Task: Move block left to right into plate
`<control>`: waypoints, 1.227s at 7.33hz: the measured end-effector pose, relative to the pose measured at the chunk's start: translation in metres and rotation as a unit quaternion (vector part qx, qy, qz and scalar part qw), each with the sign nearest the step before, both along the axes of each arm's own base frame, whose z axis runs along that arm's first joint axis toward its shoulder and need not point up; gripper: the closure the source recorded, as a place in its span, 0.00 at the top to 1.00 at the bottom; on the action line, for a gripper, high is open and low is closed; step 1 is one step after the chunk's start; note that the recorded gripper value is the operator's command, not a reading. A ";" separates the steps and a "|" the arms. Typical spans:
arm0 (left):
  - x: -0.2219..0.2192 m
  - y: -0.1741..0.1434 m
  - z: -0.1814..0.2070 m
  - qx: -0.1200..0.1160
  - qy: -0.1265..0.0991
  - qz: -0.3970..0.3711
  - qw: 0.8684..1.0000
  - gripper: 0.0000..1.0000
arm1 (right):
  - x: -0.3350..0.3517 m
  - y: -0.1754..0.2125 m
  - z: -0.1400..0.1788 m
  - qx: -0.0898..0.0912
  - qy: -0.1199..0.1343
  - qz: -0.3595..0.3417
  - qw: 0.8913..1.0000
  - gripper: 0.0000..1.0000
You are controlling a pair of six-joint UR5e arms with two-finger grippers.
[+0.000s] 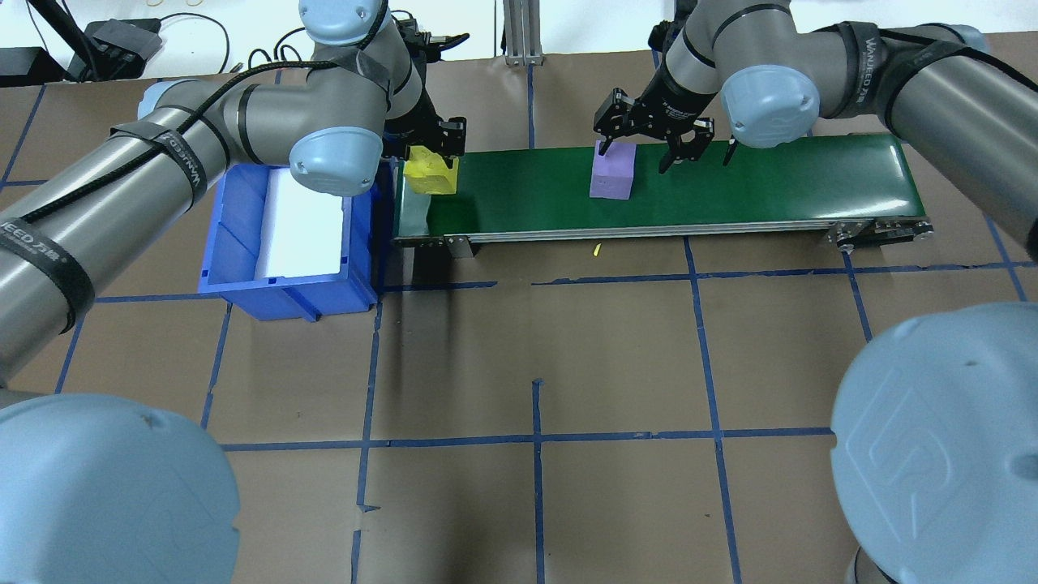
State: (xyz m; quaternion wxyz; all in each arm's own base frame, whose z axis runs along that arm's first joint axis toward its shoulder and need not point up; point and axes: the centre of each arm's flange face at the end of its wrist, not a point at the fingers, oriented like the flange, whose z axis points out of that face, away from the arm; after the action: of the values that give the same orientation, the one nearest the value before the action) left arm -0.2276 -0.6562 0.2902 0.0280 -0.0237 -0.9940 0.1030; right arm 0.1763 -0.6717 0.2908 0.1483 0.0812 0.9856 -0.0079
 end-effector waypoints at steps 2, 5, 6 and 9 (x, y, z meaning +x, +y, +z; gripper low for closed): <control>0.000 -0.004 -0.020 0.010 0.001 0.016 1.000 0.70 | -0.002 -0.004 -0.012 -0.002 0.012 0.009 1.000 0.72; 0.000 -0.004 -0.007 0.000 0.003 0.019 1.000 1.00 | -0.018 -0.008 -0.024 -0.015 0.081 0.030 0.996 0.38; 0.002 0.000 0.011 -0.009 0.004 0.019 1.000 1.00 | -0.031 -0.009 -0.017 -0.024 0.097 0.039 0.994 0.38; 0.068 0.038 0.094 0.014 -0.036 0.045 0.998 1.00 | -0.150 0.021 0.039 -0.029 0.165 0.121 0.978 0.40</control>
State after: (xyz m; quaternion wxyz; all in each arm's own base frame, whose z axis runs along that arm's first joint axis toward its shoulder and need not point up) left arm -0.1601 -0.6179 0.3845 -0.0118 0.0177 -0.9958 0.0890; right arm 0.0267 -0.6510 0.3300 -0.0142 -0.0452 0.9984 -0.0313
